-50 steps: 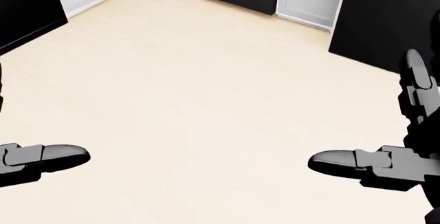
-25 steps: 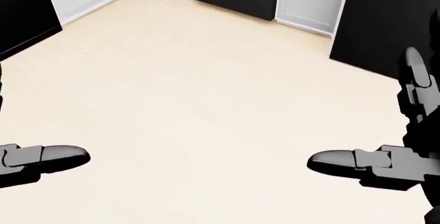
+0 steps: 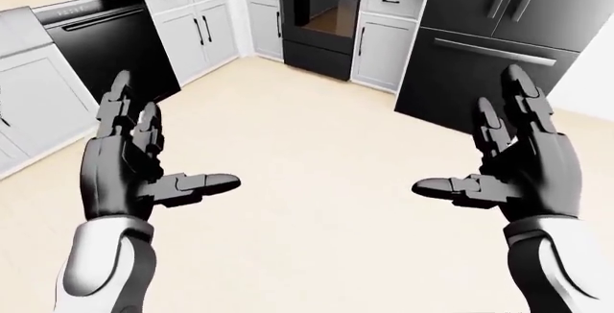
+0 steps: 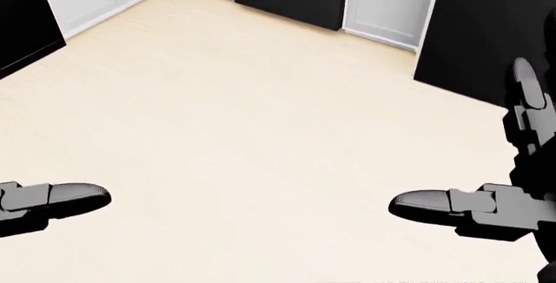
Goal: Navigate to the stove.
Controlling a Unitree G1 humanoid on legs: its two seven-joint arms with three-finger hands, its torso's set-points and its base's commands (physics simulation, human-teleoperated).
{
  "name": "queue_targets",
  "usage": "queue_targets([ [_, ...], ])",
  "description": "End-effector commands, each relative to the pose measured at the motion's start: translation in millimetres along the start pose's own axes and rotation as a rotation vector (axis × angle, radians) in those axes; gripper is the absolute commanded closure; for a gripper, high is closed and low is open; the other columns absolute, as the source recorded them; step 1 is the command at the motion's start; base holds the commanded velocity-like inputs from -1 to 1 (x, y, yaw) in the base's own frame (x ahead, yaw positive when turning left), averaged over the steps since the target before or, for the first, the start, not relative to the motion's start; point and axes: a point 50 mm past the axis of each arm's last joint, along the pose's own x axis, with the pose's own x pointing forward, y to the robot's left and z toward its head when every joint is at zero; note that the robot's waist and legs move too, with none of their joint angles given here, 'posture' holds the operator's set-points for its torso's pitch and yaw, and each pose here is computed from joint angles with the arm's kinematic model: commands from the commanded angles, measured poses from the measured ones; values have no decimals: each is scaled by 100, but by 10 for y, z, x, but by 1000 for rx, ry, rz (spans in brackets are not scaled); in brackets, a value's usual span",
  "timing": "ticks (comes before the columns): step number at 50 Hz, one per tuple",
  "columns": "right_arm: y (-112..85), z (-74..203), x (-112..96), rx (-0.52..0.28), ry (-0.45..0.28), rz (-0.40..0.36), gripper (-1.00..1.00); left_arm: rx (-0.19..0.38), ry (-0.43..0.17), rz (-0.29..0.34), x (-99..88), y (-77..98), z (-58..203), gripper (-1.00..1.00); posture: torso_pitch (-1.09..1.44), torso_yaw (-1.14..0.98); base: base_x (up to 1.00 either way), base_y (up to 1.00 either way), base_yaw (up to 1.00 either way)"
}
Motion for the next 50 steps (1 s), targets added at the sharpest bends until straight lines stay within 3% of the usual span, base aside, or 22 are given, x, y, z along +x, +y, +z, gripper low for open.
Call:
queue_targets([
  [1, 29, 106, -15, 0, -71, 15, -100, 13, -81, 6, -15, 13, 138, -100, 0, 0, 18, 0, 0],
  [50, 52, 129, 28, -3, -68, 20, -100, 28, -72, 9, 81, 20, 114, -100, 0, 0, 18, 0, 0],
])
